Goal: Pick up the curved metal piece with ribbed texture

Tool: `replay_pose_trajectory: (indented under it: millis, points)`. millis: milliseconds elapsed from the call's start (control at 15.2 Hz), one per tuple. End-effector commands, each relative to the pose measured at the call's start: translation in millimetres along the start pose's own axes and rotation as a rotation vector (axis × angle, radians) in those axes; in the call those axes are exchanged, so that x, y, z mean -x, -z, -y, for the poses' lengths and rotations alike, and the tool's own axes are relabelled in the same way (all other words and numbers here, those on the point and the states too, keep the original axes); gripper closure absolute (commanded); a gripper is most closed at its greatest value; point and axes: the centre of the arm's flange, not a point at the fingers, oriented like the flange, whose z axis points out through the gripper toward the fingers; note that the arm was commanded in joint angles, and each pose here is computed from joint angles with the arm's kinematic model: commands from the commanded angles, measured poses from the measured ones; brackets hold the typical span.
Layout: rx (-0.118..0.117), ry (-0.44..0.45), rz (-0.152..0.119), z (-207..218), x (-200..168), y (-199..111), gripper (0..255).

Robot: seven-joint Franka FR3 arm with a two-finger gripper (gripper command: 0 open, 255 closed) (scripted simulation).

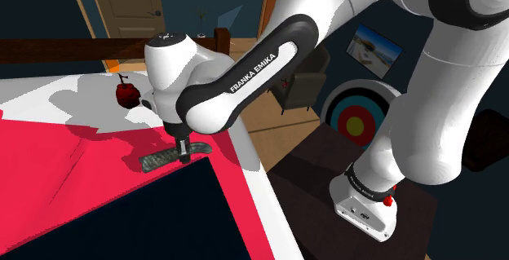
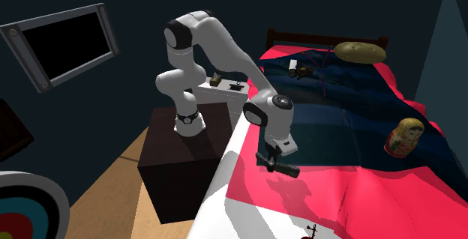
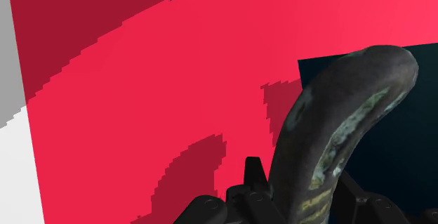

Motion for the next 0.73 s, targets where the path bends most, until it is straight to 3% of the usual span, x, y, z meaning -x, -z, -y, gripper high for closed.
replay_pose_trajectory:
  millis: [0, 660]
  points:
    - [0.000, 0.000, 0.000, 0, -1, 11, 255]
    - [0.000, 0.000, 0.000, 2, 0, 54, 255]
